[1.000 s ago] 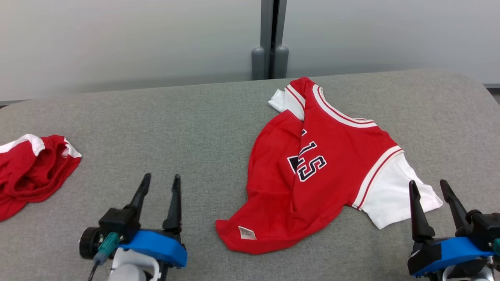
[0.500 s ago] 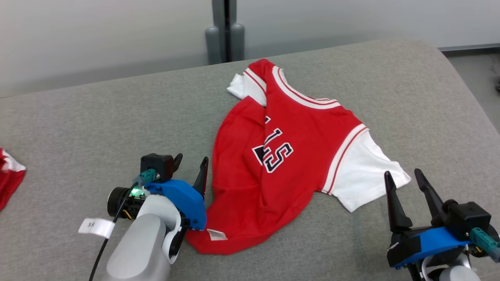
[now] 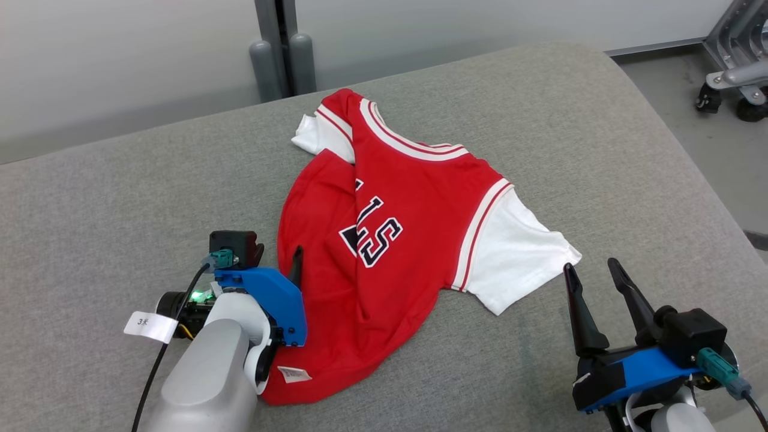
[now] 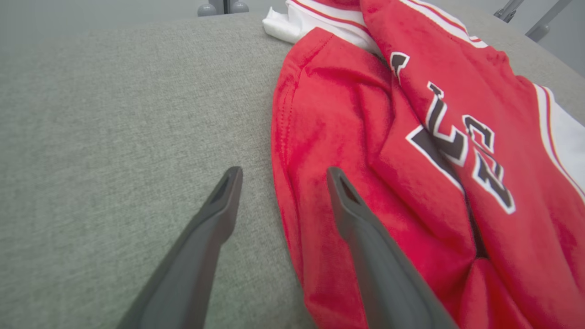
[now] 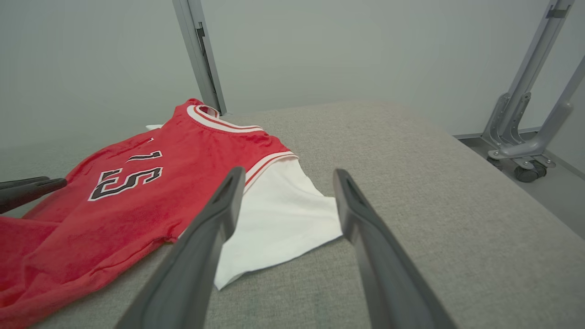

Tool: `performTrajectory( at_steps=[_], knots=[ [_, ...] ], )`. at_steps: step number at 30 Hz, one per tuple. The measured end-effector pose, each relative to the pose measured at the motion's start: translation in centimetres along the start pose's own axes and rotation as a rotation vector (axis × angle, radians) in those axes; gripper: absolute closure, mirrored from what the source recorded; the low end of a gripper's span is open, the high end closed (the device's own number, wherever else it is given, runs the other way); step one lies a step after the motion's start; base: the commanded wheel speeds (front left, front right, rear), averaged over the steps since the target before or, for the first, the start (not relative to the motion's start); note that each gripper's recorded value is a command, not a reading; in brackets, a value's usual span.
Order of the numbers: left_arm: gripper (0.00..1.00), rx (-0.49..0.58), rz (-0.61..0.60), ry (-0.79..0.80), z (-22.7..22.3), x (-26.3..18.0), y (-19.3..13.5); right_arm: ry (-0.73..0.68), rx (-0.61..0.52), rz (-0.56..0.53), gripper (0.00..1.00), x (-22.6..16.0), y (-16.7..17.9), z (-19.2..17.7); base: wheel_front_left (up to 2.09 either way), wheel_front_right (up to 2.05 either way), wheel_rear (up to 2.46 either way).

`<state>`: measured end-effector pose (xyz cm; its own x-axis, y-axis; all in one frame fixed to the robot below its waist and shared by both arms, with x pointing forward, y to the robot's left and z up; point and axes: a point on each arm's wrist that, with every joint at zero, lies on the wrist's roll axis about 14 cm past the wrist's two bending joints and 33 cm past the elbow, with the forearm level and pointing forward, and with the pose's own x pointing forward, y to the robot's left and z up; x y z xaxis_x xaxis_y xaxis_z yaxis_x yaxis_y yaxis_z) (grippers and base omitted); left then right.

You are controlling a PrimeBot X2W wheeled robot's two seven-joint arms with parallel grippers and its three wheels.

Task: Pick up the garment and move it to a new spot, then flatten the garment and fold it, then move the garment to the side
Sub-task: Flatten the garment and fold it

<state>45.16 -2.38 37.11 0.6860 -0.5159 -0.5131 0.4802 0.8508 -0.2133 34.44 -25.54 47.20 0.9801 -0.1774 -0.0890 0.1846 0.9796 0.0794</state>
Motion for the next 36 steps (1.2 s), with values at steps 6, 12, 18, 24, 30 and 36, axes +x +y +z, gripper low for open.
performTrajectory(
  at_steps=[6, 12, 18, 24, 30, 36],
  knots=[
    [0.0, 0.001, 0.006, 0.101, -1.8, 0.3, -0.2, -0.021, 0.003, -0.005, 0.0, -0.2, -0.2, 0.6, 0.0, 0.0, 0.0],
    [0.0, -0.021, -0.027, 0.212, -3.2, 0.8, -0.8, -0.021, 0.004, -0.016, 0.0, -0.3, -0.5, 0.5, 0.0, 0.0, 0.0],
    [1.0, -0.033, -0.033, 0.204, -3.1, 0.8, -0.7, -0.022, 0.007, -0.009, 0.0, 0.4, -0.3, 0.4, 0.0, 0.0, 0.0],
    [1.0, -0.058, 0.09, 0.022, -0.8, -0.3, 2.6, -0.022, 0.016, 0.05, 0.0, 1.7, 1.7, 0.2, 0.0, 0.0, 0.0],
    [1.0, -0.066, 0.248, -0.181, 2.4, -3.0, 7.6, -0.017, 0.019, 0.132, 0.0, 2.9, 4.5, 0.1, 0.0, 0.0, 0.0],
    [1.0, -0.023, 0.328, -0.305, 5.7, -5.0, 10.6, -0.018, 0.022, 0.173, 0.0, 3.4, 6.0, 0.2, 0.0, 0.0, 0.0]
  ],
)
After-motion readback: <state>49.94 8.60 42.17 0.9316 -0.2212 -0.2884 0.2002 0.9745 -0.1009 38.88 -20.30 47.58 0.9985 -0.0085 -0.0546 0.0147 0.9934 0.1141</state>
